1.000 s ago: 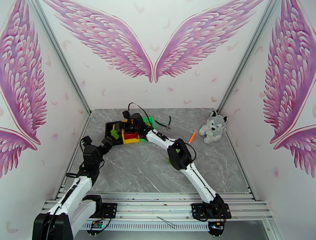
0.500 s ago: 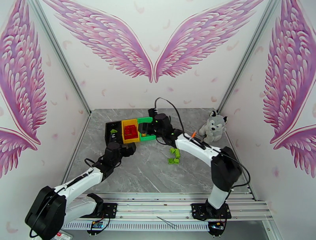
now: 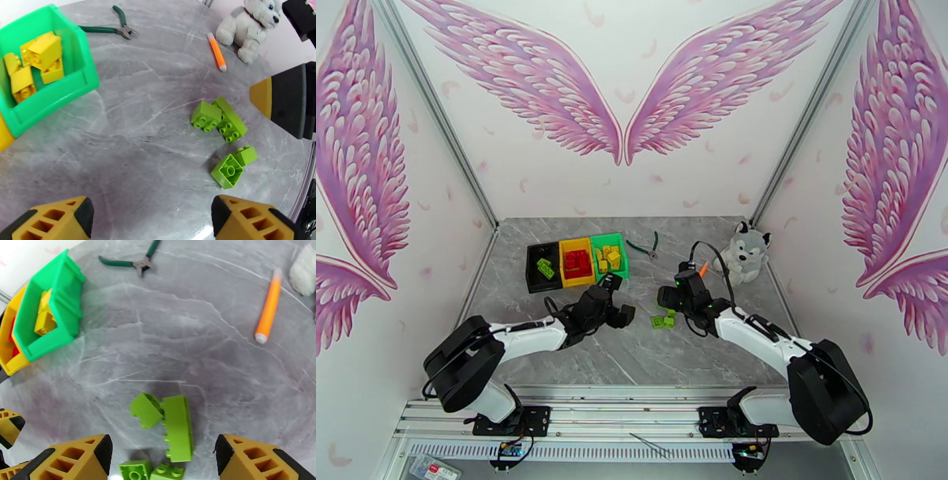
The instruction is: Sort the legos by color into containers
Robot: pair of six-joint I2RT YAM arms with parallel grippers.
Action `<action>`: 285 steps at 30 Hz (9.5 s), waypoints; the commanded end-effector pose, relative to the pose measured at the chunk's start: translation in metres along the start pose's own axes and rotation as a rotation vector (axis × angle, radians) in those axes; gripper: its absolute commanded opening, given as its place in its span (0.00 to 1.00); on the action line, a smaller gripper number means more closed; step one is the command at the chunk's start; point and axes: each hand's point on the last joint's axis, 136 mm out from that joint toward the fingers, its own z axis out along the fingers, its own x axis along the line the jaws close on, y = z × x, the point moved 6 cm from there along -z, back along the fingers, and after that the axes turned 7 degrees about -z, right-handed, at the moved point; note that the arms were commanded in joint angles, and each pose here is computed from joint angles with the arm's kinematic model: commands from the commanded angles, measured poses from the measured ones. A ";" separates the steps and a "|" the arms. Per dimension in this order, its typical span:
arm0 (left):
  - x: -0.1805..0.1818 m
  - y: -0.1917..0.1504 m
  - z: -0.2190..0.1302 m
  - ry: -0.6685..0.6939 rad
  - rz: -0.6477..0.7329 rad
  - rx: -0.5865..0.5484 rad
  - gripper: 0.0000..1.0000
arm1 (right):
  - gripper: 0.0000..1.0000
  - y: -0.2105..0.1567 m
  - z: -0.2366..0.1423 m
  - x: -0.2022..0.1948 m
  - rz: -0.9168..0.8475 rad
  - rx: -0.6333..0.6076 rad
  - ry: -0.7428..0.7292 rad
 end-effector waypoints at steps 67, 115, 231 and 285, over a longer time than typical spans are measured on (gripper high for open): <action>0.227 0.028 -0.174 0.476 -0.761 -0.580 0.99 | 0.22 0.063 0.050 0.334 -0.270 0.080 0.995; 0.081 0.042 -0.046 0.171 -0.304 -0.237 0.97 | 0.77 0.030 0.027 0.075 -0.143 -0.007 0.062; 0.100 0.031 -0.079 0.196 -0.326 -0.238 0.94 | 0.75 0.056 0.021 0.134 -0.191 -0.079 0.199; -0.003 -0.016 -0.005 -0.088 0.031 -0.084 0.84 | 0.56 -0.058 -0.001 0.008 0.036 0.092 -0.110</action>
